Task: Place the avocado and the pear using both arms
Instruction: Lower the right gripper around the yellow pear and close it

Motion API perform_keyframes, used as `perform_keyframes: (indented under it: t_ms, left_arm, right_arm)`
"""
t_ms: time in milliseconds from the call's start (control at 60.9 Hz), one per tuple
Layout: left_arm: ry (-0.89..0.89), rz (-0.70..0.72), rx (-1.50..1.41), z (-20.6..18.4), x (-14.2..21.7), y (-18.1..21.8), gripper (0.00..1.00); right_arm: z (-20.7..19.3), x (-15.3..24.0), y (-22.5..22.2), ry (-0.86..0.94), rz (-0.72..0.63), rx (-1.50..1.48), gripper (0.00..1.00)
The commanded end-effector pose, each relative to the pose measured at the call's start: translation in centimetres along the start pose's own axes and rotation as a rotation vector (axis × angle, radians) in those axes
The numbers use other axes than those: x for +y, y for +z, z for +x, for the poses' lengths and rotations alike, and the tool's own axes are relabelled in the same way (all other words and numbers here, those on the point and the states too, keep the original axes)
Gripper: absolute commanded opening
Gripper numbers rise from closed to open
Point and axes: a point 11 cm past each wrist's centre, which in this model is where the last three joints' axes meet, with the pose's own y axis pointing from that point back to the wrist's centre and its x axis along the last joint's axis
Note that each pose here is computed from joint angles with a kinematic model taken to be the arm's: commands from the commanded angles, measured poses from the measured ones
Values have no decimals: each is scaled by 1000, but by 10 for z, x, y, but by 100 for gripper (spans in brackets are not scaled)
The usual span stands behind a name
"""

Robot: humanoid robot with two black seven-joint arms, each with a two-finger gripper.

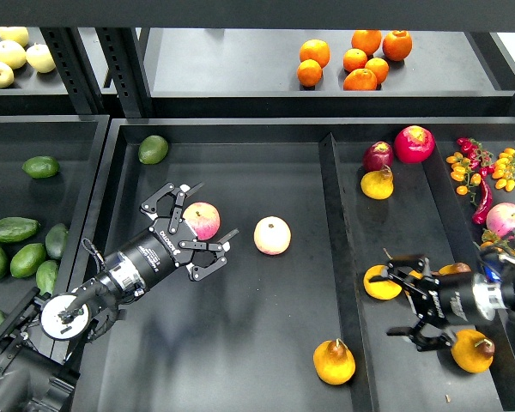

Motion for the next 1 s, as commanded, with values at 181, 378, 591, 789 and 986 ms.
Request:
perform_keyframes:
  t_ms: [181, 378, 591, 789, 986]
  left_arm:
    - [3, 0, 2, 1, 0, 0, 99]
    - [4, 0, 2, 1, 1, 0, 99]
    - [4, 0, 2, 1, 1, 0, 99]
    - [4, 0, 2, 1, 1, 0, 99]
    - [4, 0, 2, 1, 1, 0, 99]
  right_arm:
    - [0, -21, 20, -5, -61, -16, 98]
    - [-7, -41, 32, -25, -89, -20, 98]
    - [-11, -58, 37, -37, -102, -28, 98]
    - [-15, -67, 36, -47, -100, -36, 98]
    - [-17, -76, 39, -54, -101, -49, 98]
